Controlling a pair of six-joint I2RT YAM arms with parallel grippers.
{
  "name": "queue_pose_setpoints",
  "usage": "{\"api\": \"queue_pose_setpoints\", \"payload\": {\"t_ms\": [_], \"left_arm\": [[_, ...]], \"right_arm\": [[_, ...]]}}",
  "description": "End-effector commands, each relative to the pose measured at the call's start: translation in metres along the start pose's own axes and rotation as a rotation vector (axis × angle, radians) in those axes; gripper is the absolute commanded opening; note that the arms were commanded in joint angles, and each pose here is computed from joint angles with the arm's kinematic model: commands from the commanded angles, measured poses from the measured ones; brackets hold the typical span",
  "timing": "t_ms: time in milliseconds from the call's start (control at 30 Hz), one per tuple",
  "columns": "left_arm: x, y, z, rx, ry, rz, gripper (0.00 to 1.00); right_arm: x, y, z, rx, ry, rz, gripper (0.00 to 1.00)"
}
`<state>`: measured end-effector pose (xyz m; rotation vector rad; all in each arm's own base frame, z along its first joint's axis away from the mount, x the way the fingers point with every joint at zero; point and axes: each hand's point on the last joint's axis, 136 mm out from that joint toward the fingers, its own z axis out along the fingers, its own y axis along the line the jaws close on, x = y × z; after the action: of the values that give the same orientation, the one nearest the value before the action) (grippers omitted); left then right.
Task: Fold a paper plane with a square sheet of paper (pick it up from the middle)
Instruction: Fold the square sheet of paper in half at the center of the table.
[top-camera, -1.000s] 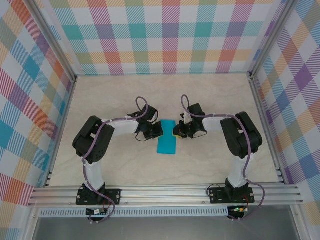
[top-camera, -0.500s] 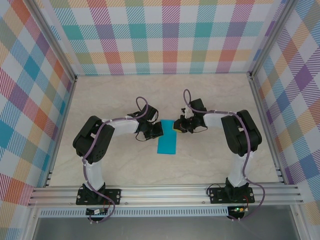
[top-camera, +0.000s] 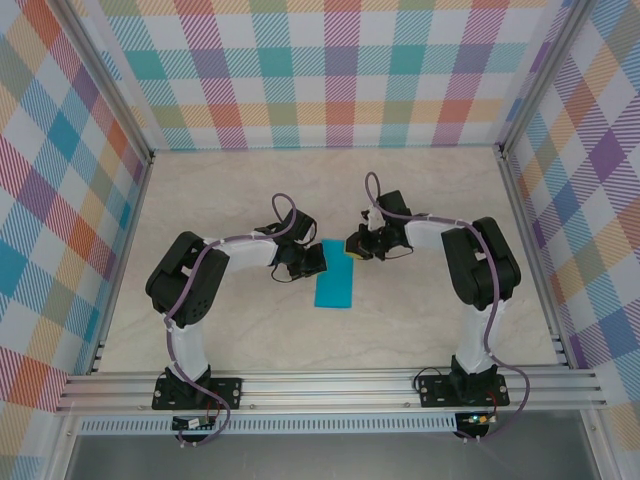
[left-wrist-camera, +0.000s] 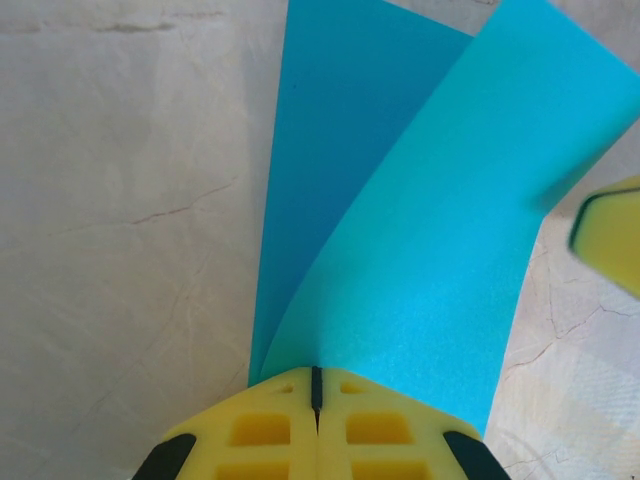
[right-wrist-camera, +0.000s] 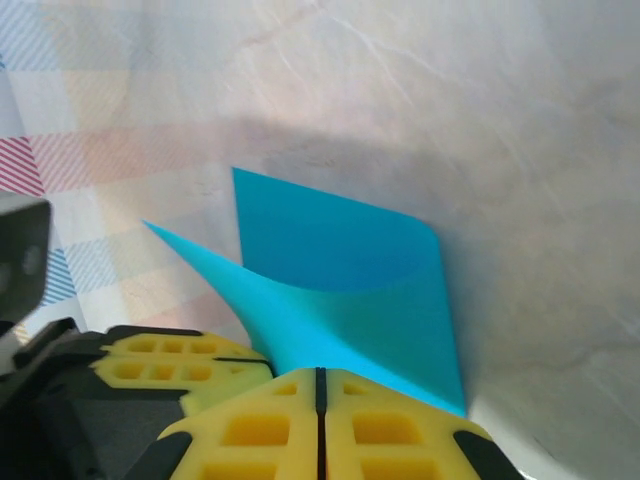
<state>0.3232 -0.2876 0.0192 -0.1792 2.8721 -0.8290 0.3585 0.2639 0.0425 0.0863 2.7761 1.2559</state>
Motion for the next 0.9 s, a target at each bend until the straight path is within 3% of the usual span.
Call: {"api": "queue_pose_setpoints", "payload": {"t_ms": [0,433,867], "left_arm": [[0.024,0.043,0.014,-0.156,0.076,-0.029,0.00],[0.024,0.043,0.013,-0.160,0.073,-0.027,0.00],[0.024,0.042,0.011,-0.159,0.071,-0.023,0.00]], "right_arm": [[-0.008,0.011,-0.008,-0.019,-0.006,-0.038,0.07],[-0.005,-0.028,0.013,0.062,0.026,0.021,0.07],[-0.028,-0.001,-0.006,-0.009,-0.019,-0.014,0.08]]}}
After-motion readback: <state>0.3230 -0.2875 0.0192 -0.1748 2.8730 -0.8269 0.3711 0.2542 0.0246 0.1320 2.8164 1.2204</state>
